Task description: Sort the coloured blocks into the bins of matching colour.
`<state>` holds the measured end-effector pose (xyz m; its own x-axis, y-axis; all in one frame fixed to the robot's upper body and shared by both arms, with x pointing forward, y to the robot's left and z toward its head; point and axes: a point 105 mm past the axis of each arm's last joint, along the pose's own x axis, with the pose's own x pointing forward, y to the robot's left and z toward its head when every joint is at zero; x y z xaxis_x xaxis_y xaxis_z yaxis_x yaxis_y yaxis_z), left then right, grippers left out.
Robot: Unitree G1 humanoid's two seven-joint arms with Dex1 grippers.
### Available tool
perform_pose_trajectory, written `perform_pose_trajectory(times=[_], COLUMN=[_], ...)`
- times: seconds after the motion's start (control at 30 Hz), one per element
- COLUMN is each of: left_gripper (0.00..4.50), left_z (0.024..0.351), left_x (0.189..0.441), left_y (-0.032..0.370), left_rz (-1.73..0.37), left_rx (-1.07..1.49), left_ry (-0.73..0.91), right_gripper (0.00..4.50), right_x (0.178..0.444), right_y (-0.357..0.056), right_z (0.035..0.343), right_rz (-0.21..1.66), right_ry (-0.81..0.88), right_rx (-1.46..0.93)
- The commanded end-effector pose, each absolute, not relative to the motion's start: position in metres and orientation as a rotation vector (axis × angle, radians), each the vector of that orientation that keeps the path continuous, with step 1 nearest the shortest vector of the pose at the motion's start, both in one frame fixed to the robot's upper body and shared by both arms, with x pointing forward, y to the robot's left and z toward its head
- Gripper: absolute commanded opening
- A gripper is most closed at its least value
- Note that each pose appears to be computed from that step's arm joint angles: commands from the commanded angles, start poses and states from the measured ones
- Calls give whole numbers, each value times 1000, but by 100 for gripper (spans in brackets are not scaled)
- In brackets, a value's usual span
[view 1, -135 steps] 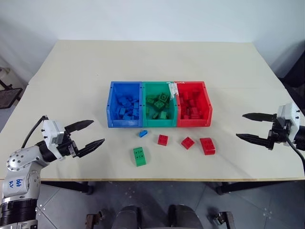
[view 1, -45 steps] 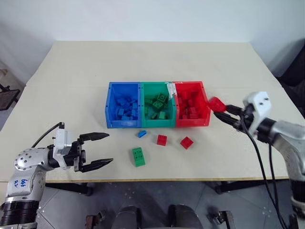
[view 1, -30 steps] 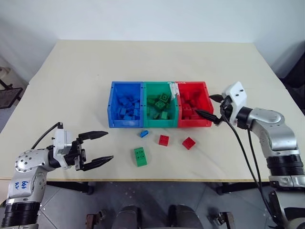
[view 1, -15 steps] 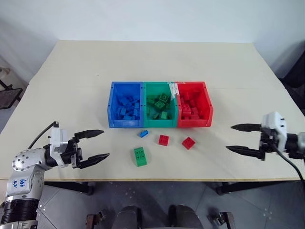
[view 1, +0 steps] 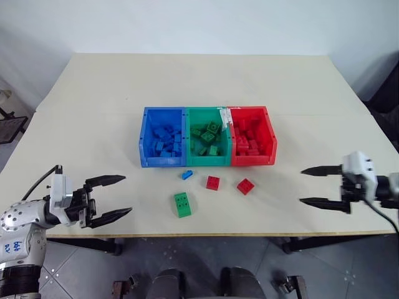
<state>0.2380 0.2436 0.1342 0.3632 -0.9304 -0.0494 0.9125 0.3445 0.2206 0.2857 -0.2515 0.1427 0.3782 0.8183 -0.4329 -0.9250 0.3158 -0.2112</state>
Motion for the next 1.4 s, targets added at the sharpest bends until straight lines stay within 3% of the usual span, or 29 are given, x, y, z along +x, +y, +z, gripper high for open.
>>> perform_pose_trajectory(times=[0.03, 0.3, 0.7, 0.8, 0.87, 1.0, 1.23, 1.4], left_gripper=[450, 450, 450, 450, 450, 450, 450, 450], left_z=[139, 133, 128, 128, 128, 128, 129, 133], left_x=[229, 221, 218, 219, 220, 222, 225, 232], left_y=[250, 249, 246, 245, 244, 243, 243, 243], left_rz=[-1213, -1252, -1292, -1296, -1296, -1292, -1298, -1299], left_rx=[261, 264, 242, 242, 237, 231, 213, 215], left_ry=[-115, -168, -174, -174, -181, -181, -179, -184], right_gripper=[446, 446, 446, 389, 324, 207, 208, 208], right_x=[293, 316, 324, 331, 333, 333, 324, 340], right_y=[-226, -190, -161, -161, -162, -160, -164, -177], right_z=[142, 123, 101, 94, 96, 109, 145, 210], right_rz=[1208, 1248, 1330, 1293, 1274, 1258, 1221, 1037], right_ry=[217, 219, 245, 286, 269, 202, 98, -57], right_rx=[-522, -550, -556, -558, -547, -513, -464, -472])
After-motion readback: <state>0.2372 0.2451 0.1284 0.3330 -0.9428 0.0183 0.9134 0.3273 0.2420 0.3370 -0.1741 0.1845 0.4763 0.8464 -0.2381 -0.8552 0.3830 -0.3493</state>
